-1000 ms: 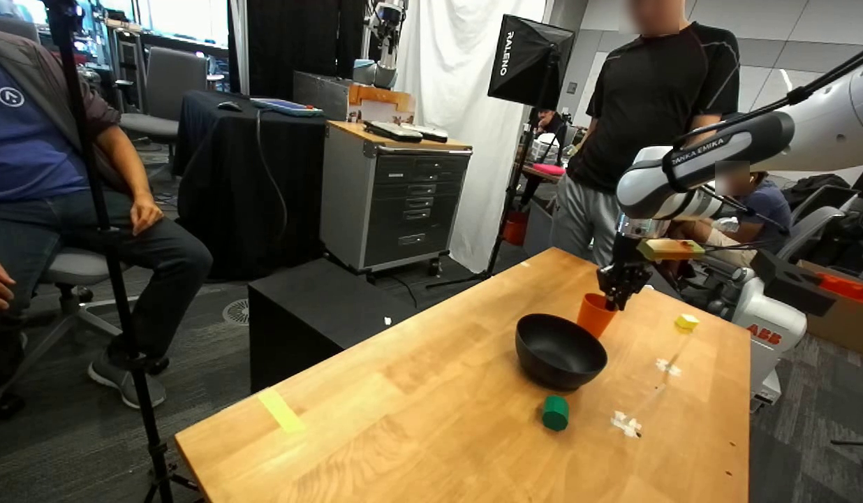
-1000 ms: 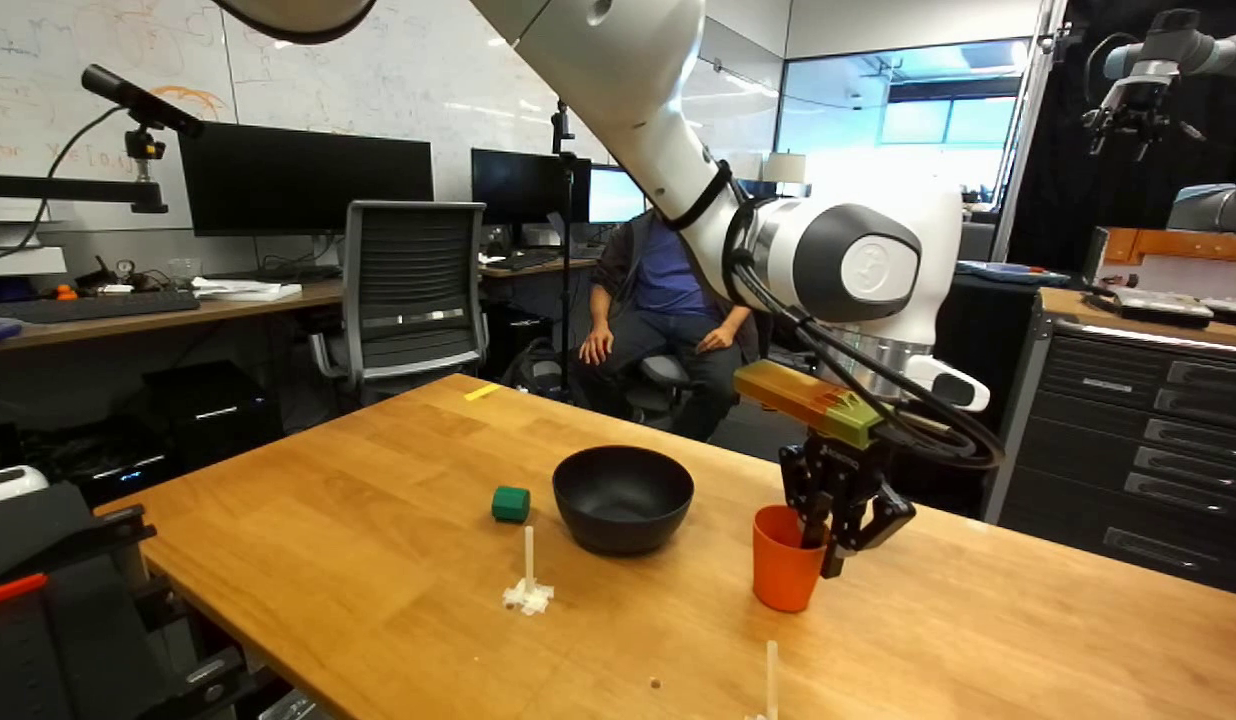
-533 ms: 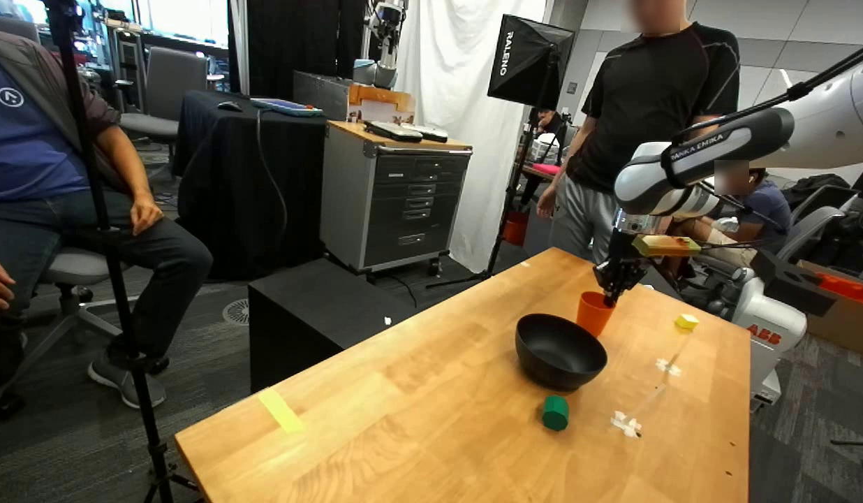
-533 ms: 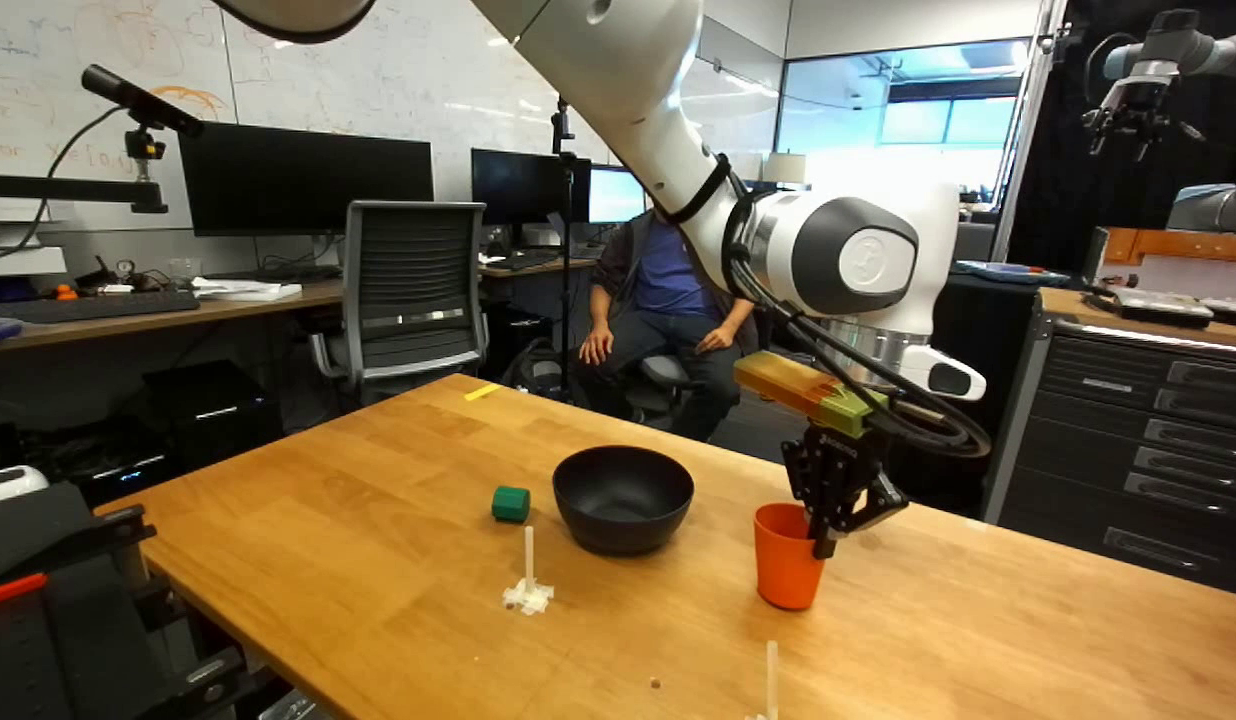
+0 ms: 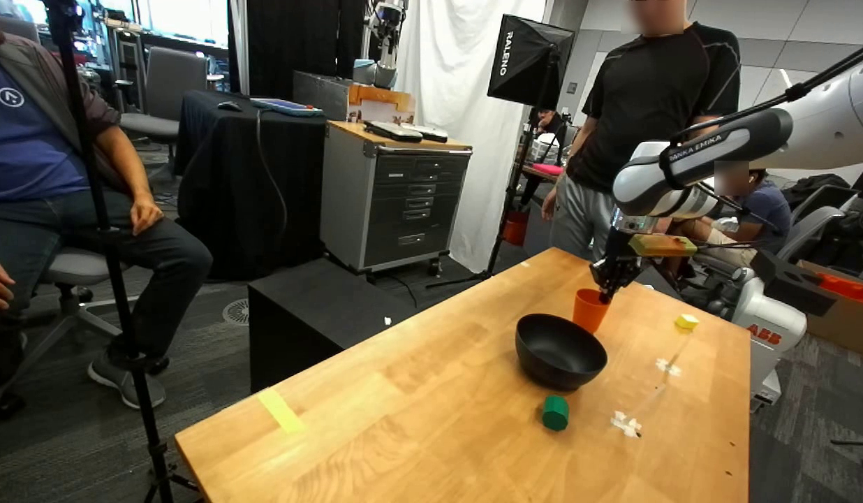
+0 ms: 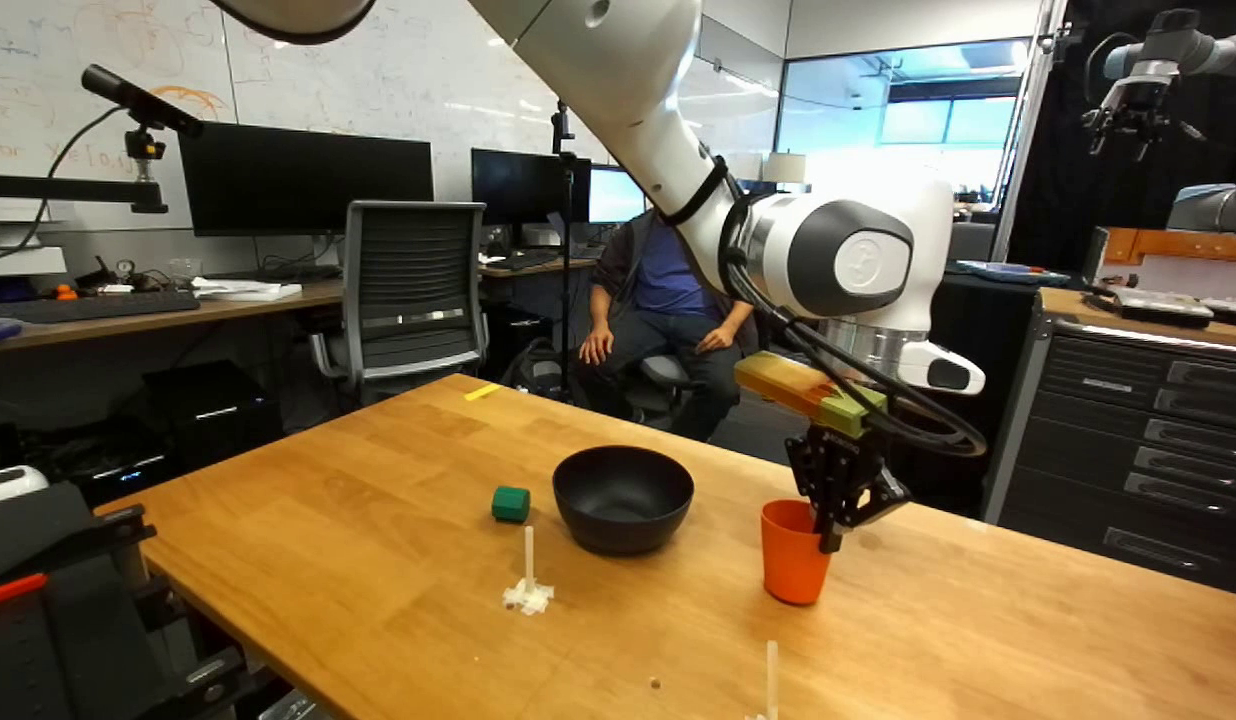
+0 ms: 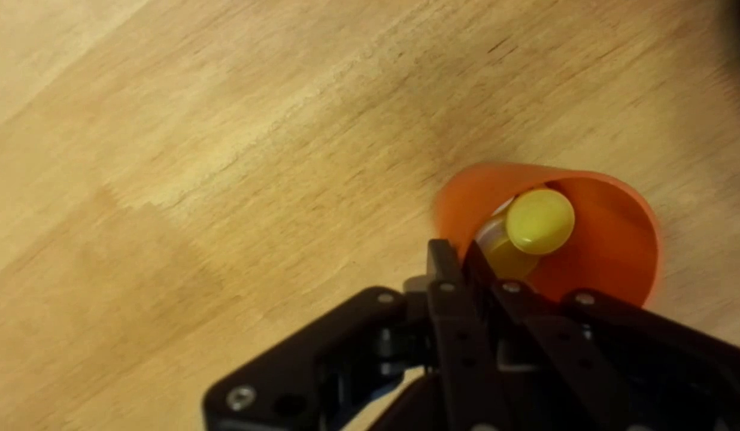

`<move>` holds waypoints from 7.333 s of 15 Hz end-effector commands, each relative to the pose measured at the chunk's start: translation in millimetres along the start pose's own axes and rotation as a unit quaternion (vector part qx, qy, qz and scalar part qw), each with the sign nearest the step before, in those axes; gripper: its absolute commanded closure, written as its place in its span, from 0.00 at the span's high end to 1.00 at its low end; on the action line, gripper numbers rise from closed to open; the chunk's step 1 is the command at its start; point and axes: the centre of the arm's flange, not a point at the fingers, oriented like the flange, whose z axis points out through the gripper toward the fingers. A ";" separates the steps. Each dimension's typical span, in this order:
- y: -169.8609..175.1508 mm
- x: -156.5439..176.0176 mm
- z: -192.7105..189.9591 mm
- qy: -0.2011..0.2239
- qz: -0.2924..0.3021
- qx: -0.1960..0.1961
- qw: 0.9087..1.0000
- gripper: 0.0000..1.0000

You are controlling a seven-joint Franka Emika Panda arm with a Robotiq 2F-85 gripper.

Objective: Pour the contents of the orange cup into the black bowl

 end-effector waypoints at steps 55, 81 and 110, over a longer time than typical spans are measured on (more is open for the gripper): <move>-93.7 -229.2 -28.7 0.401 -0.091 0.028 0.911 0.04; -109.1 -228.9 32.9 0.565 -0.157 0.072 0.807 0.05; -61.5 -247.0 57.8 0.626 -0.259 0.130 0.724 0.06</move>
